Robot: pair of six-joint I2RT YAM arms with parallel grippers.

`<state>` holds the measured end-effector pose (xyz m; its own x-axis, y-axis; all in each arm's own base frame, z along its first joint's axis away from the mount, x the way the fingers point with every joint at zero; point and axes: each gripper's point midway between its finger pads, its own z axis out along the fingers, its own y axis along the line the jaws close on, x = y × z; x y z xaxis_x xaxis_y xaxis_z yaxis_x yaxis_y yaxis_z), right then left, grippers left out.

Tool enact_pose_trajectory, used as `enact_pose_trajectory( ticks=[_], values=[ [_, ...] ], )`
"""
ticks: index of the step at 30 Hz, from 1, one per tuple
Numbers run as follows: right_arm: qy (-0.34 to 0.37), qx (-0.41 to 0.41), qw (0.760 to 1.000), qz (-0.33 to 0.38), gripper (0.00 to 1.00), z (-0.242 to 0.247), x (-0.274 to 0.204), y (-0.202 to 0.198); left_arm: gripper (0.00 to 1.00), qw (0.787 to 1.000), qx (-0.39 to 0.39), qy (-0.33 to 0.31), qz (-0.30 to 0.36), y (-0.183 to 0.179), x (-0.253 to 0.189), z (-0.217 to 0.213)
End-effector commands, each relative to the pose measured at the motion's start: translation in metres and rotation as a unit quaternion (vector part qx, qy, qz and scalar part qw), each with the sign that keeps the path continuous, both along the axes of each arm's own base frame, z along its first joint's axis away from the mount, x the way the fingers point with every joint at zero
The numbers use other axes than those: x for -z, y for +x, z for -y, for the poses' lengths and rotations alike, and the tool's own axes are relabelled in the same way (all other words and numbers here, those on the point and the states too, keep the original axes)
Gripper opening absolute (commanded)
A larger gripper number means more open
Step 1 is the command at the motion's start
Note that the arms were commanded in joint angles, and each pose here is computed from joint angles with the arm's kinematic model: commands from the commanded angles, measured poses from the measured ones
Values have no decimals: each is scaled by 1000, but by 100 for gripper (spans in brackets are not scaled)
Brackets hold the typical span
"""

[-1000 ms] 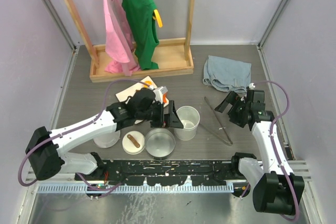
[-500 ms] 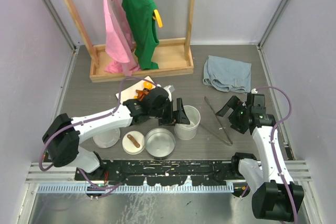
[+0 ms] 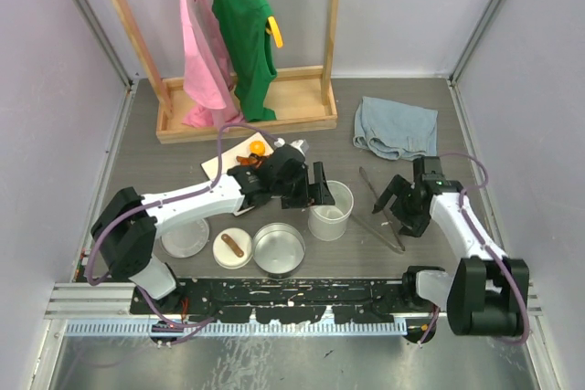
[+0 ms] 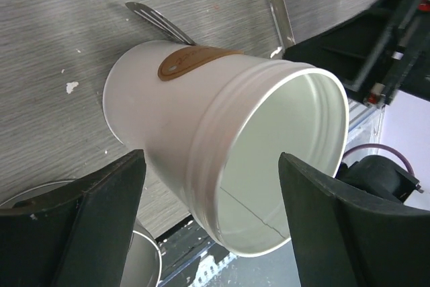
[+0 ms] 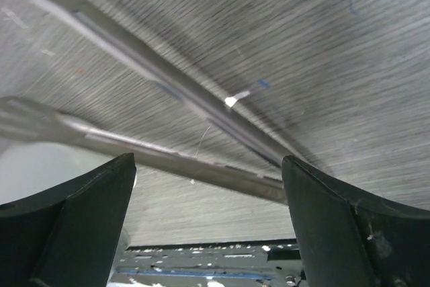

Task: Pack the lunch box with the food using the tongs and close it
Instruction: Move the packing box to the center of the board.

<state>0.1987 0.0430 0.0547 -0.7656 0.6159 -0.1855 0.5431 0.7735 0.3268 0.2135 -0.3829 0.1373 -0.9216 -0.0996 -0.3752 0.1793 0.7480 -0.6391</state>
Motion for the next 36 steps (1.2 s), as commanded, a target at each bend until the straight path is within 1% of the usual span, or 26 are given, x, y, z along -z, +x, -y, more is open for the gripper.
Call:
enact_pose_trajectory(
  ticks=[1,3,4,8,11,14,17,21,24,26,29,33,36],
  values=[
    [-67,-17,998,8,93,8,10,29,81,999,3,-10,40,12,-21,8],
    [-106,-30,994,-18,90,14,22,34,80,999,6,-8,39,12,-19,9],
    [-130,-29,991,-27,85,22,27,37,80,999,8,-5,39,13,-18,9],
    [-206,17,978,-33,71,51,38,46,80,999,8,10,42,16,-14,10],
    [-213,49,976,-23,67,58,32,44,78,999,8,18,45,20,-11,11],
    [-202,94,975,-5,66,64,31,37,76,998,-3,21,54,28,-11,14],
    [-191,132,973,-8,66,67,37,25,74,998,-8,20,62,37,-10,22],
    [-166,188,968,-11,68,66,47,5,73,997,-15,15,75,51,-12,34],
    [-173,241,955,-6,70,75,49,-12,72,996,-20,17,87,62,-13,43],
    [-166,271,948,12,70,80,46,-14,71,995,-20,15,94,69,-14,51],
    [-162,299,940,19,71,92,37,-15,67,994,-19,20,106,79,-13,59],
    [-161,309,937,35,74,104,24,-13,59,990,-23,27,136,98,-13,67],
    [-177,310,933,43,78,112,15,-13,58,986,-29,39,159,115,-16,70]
  ],
)
